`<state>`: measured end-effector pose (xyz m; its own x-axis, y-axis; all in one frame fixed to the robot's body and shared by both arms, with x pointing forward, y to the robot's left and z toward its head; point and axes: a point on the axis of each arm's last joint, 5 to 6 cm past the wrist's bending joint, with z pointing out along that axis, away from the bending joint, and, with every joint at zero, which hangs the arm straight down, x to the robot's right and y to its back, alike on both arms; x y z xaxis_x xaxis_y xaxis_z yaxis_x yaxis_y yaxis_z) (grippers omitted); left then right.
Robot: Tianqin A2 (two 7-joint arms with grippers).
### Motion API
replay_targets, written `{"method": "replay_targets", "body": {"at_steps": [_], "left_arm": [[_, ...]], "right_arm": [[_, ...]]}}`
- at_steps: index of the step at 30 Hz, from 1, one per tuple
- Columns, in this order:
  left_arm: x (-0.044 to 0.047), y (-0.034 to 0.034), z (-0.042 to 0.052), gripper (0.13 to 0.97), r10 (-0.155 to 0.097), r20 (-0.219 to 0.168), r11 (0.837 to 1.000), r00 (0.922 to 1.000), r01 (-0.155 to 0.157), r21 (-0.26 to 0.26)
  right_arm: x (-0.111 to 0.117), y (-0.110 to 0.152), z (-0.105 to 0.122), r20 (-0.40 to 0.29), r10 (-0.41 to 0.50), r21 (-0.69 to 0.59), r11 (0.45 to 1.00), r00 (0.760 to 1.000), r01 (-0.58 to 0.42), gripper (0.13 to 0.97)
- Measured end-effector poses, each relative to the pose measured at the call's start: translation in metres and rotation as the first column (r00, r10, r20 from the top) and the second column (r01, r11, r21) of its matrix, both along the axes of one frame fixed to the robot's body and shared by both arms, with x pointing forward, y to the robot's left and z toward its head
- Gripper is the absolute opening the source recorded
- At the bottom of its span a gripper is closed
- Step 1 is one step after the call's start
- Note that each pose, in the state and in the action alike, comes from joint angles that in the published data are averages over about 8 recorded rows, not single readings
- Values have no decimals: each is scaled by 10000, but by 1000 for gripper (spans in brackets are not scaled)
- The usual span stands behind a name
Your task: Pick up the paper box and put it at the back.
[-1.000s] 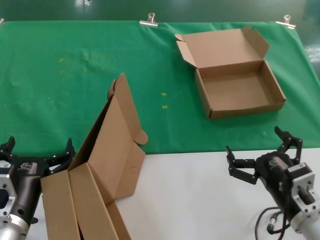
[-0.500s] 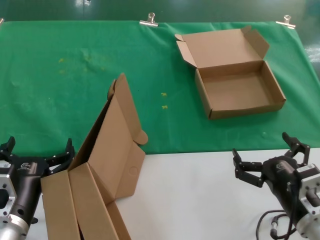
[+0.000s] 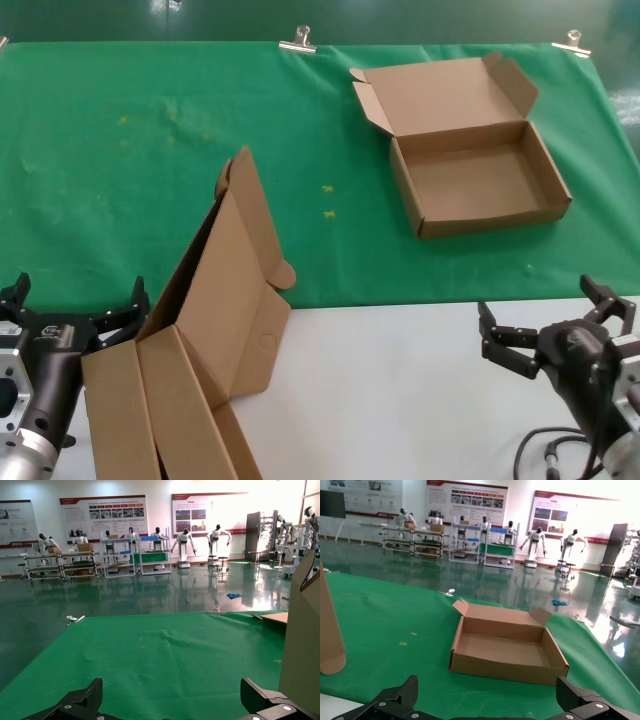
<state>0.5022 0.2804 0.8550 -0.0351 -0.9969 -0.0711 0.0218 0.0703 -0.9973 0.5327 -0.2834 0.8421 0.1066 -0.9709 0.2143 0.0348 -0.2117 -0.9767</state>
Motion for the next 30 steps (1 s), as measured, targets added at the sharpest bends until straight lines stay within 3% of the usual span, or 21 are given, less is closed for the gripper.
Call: {"method": "replay_targets", "body": {"at_steps": [30], "left_arm": [[0,0,0,966,0,0,10000,10000,0,-5]], "right_arm": [[-225,26,117,-93,-668,1303,9892,9977,674,966]]}}
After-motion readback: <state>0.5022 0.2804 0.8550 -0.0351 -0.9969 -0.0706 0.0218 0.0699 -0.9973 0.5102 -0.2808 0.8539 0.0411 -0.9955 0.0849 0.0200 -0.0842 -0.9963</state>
